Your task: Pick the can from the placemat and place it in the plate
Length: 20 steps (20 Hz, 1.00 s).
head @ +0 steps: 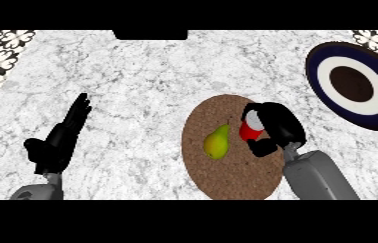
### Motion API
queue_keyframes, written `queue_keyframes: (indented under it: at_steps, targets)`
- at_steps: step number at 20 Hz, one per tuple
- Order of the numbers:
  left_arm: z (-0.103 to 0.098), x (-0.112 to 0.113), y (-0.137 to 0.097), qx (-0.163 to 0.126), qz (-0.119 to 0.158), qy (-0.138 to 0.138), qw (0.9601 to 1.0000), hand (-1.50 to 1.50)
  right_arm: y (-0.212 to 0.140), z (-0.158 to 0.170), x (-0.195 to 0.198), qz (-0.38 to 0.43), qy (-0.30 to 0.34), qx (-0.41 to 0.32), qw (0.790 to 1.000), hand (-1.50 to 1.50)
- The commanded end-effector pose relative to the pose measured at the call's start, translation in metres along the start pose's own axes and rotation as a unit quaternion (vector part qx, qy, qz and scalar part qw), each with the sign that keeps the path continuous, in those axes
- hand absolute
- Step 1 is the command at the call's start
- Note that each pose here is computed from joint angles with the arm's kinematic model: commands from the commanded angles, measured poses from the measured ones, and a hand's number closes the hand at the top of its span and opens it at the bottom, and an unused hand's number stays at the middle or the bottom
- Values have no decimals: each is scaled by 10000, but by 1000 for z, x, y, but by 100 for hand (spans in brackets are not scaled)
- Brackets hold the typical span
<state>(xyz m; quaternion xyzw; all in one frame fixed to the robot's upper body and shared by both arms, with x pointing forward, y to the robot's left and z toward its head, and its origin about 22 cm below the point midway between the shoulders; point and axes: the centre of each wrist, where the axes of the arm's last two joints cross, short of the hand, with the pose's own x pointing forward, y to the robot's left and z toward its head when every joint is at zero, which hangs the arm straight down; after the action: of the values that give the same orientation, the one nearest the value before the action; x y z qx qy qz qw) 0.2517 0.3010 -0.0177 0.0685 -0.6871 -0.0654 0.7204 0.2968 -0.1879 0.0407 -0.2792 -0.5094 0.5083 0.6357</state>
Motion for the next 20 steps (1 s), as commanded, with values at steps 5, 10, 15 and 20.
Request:
queue_keyframes:
  at_steps: [5,10,15,20]
  targets:
    - [13,-14,12,197,7,128,9997,0,-20,48,-105,223,428,-1165,9920,150]
    - [18,-15,24,561,42,214,9982,0,-70,95,-210,-410,1800,-2317,9551,150]
    - [15,-8,24,508,64,73,9987,0,-101,166,-289,-782,1713,-3095,9321,150]
    - [16,-12,14,253,73,5,9997,0,-124,240,-342,-898,1444,-3832,9079,150]
